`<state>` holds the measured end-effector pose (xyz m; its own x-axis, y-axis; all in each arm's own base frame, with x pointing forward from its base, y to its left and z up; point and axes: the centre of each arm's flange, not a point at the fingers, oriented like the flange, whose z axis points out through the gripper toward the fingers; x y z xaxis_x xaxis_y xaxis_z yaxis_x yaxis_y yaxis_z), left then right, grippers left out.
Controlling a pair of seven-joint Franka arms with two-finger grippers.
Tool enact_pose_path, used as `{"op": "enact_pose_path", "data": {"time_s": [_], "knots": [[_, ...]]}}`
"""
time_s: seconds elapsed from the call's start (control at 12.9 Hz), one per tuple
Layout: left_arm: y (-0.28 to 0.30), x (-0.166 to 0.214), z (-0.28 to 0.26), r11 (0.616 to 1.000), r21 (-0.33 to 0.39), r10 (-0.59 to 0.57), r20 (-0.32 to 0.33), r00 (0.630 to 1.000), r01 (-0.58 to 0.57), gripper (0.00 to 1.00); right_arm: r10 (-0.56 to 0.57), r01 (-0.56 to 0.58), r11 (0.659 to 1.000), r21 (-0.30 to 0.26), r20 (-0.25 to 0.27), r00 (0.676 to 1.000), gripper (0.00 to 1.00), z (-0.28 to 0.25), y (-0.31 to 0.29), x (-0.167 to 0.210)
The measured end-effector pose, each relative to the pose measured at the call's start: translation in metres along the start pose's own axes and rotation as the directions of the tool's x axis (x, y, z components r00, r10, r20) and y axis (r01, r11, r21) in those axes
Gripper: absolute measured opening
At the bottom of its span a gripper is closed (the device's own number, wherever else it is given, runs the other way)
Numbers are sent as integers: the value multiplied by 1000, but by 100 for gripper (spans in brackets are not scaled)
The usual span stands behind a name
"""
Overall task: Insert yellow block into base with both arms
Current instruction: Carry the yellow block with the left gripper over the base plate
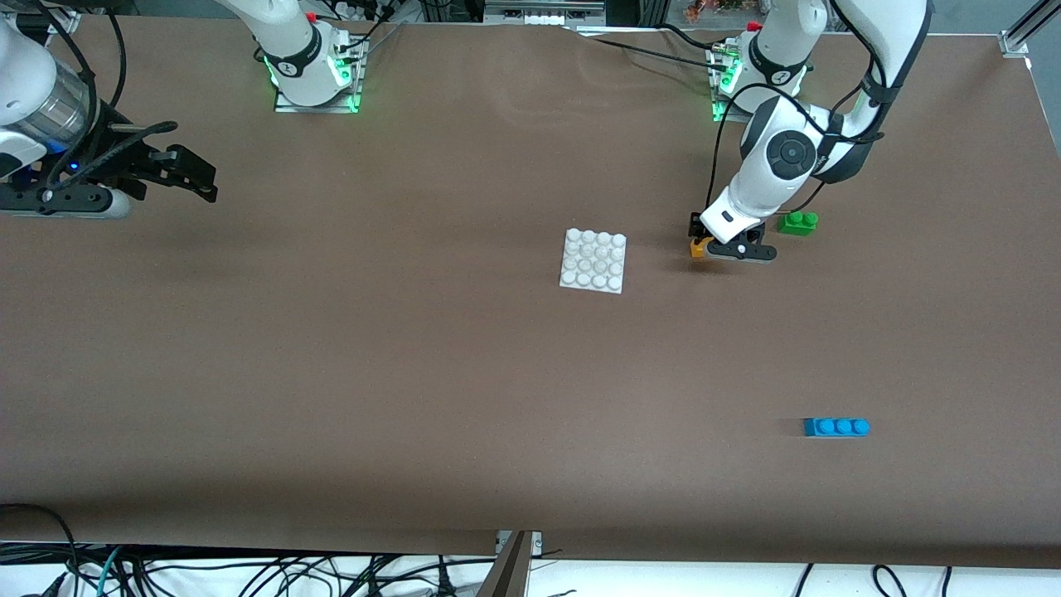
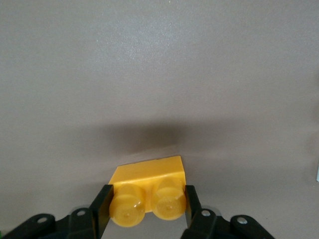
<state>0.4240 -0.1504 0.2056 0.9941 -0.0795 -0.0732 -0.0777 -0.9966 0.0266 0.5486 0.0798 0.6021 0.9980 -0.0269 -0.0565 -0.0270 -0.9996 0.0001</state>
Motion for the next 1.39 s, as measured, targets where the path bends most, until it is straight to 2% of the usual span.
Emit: {"op": "enact_pose_path", "data": {"time_s": [0.39, 0.7, 1.01, 1.16, 1.39], "knots": [[1, 7, -14, 1000, 12, -1, 8, 1000, 1, 62, 1, -1, 1000, 0, 0, 1000, 100, 0, 1, 0], [12, 39, -86, 999, 46, 5, 17, 1000, -6, 62, 2, -2, 1000, 0, 0, 1000, 100, 0, 1, 0], [86, 67, -150, 999, 38, -9, 40, 999, 7, 62, 7, -7, 1000, 0, 1, 1000, 100, 1, 4, 1], [134, 74, -146, 1000, -3, 15, 52, 999, -15, 62, 9, -9, 1000, -1, 4, 1000, 100, 2, 5, 2], [170, 83, -112, 997, -50, 57, 98, 993, -53, 62, 10, -10, 1000, -1, 6, 1000, 100, 3, 5, 3]]}}
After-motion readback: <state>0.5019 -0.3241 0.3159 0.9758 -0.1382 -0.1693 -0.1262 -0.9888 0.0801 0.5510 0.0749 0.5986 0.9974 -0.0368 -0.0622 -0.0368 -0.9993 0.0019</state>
